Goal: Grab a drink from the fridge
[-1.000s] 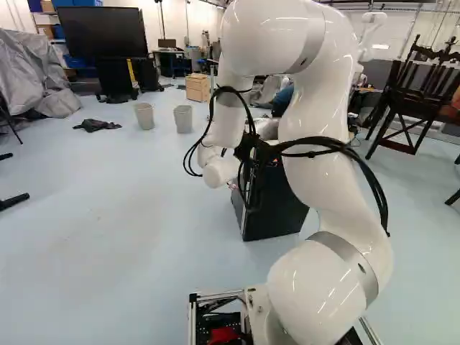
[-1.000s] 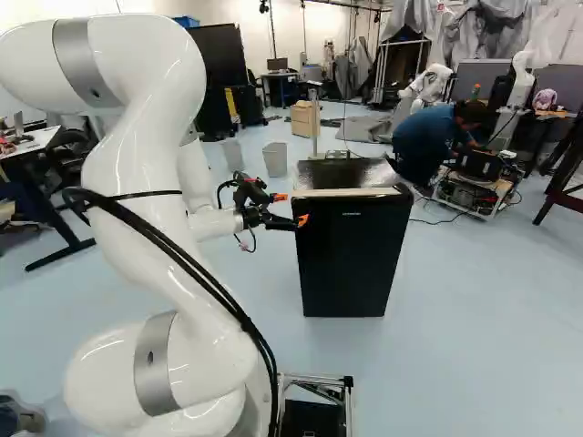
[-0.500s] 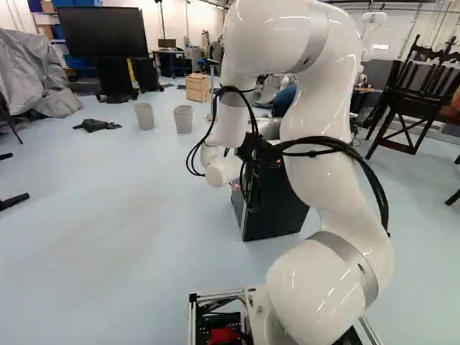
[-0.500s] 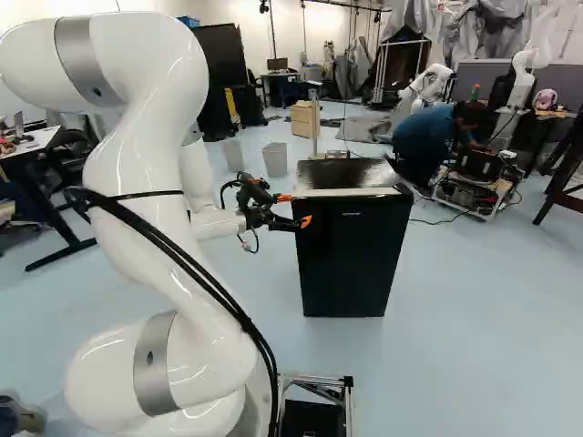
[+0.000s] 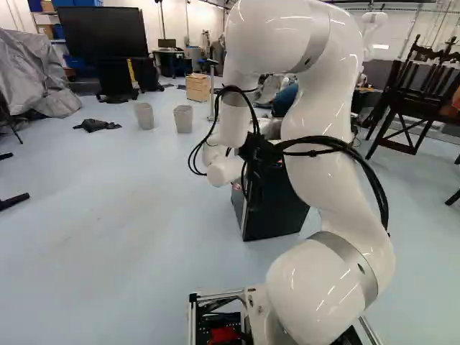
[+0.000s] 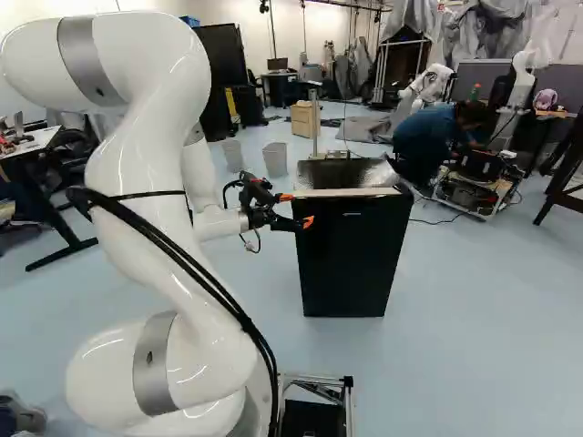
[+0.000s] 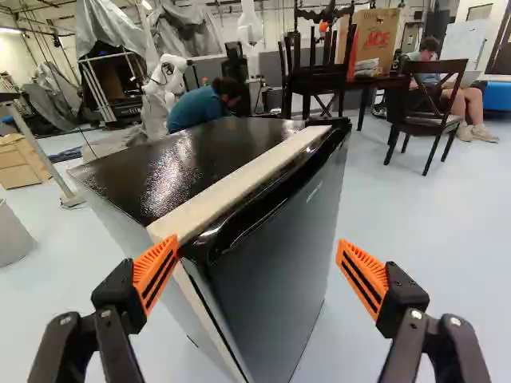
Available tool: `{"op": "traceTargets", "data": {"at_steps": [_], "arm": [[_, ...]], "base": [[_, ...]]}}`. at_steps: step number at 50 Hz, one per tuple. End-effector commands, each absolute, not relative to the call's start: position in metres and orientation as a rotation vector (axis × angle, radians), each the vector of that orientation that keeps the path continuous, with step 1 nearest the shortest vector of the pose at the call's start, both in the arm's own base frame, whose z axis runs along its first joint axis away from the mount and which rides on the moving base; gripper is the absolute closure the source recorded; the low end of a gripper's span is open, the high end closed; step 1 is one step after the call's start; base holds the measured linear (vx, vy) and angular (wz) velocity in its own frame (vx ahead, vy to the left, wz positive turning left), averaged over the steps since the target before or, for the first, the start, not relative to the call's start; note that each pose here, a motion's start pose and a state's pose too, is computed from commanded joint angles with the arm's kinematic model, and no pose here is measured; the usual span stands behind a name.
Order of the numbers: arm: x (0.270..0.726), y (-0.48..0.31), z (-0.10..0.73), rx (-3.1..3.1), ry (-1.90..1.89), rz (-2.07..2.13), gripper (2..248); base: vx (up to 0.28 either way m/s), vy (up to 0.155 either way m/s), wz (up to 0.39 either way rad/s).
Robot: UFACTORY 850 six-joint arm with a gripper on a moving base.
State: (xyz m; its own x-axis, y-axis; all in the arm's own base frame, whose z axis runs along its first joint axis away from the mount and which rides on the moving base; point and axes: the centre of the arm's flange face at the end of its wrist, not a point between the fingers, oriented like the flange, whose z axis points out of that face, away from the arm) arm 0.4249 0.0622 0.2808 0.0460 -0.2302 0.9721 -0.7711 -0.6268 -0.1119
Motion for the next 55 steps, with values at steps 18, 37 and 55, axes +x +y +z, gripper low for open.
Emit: {"op": "traceTargets", "data": {"at_steps": [18, 37, 55], "arm": [[0.414, 0.061, 0.281, 1.894, -0.991, 1.605, 3], [0.401, 0.06, 0.282, 1.905, -0.975, 1.596, 3], [0.387, 0.059, 0.283, 1.917, -0.958, 1.586, 3]], "base": [[0.0, 0.0, 0.0], [0.0, 0.0, 0.0], [0.0, 0.0, 0.0]]}}
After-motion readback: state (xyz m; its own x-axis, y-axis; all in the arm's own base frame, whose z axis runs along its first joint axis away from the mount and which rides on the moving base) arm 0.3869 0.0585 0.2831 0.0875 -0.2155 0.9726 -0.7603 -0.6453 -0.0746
